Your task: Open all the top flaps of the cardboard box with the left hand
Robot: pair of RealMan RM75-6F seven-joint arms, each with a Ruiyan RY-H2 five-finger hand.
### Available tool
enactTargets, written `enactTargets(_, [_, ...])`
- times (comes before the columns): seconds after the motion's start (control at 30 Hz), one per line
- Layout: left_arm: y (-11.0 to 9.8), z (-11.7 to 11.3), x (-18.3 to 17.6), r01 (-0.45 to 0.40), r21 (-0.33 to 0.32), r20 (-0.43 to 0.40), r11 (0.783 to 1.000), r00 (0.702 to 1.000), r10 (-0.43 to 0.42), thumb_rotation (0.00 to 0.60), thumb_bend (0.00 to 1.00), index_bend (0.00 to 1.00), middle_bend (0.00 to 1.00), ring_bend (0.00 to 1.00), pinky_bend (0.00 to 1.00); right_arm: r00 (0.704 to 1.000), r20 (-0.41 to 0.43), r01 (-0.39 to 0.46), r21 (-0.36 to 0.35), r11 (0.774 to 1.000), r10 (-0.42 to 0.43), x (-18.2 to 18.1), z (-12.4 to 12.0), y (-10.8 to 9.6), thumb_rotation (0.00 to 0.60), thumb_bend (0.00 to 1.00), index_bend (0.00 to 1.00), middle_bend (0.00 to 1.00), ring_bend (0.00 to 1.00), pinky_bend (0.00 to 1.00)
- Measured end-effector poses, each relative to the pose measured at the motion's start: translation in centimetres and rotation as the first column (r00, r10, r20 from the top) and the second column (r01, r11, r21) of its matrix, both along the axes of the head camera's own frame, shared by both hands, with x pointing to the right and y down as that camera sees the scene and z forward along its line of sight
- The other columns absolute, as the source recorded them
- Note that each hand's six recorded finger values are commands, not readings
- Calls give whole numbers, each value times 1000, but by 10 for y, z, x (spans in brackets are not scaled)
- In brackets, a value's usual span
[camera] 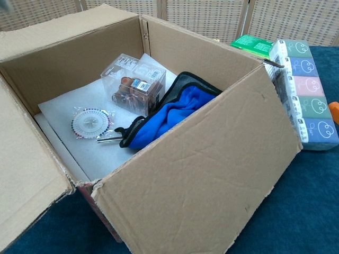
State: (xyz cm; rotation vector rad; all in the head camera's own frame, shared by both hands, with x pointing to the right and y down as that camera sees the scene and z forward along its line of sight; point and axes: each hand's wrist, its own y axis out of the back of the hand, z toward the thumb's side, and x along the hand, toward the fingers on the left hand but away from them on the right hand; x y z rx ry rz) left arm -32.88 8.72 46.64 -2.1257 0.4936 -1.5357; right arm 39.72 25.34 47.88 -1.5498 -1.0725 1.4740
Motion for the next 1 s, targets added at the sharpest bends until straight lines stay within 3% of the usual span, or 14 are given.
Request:
enactTargets(0.1, [0,3,-12,-7,87,18,996,1000,6,541,0,208,0,0,66,1000,2,-3,-1,1000,3,1,0,0,600,0,0,0,0,0])
enactTargets(0.2, [5,10,-26,-3,142,32,990,999,-1,595,0,165,0,0,58,1000,1,-6,-2,1000,6,1,0,0,600,0,0,0,0,0])
enactTargets(0.4, [8,16,-56,15,219,67,976,997,-30,600,0,138,0,0,40,1000,-6,-3,-6,1000,3,0,2,0,600,0,0,0,0,0])
enactTargets(0.7, [11,7,-107,-3,365,100,931,994,-36,600,0,134,0,0,5,1000,-9,-3,-9,1000,3,0,3,0,600,0,0,0,0,0])
enactTargets(0.83, [20,9,-128,-5,393,95,920,995,-35,600,0,132,0,0,3,1000,-11,-4,-8,1000,4,0,4,0,600,0,0,0,0,0])
enactTargets(1.0, [36,19,-155,35,385,81,922,994,-72,600,0,131,0,0,3,1000,-12,-5,-9,1000,5,0,4,0,600,0,0,0,0,0])
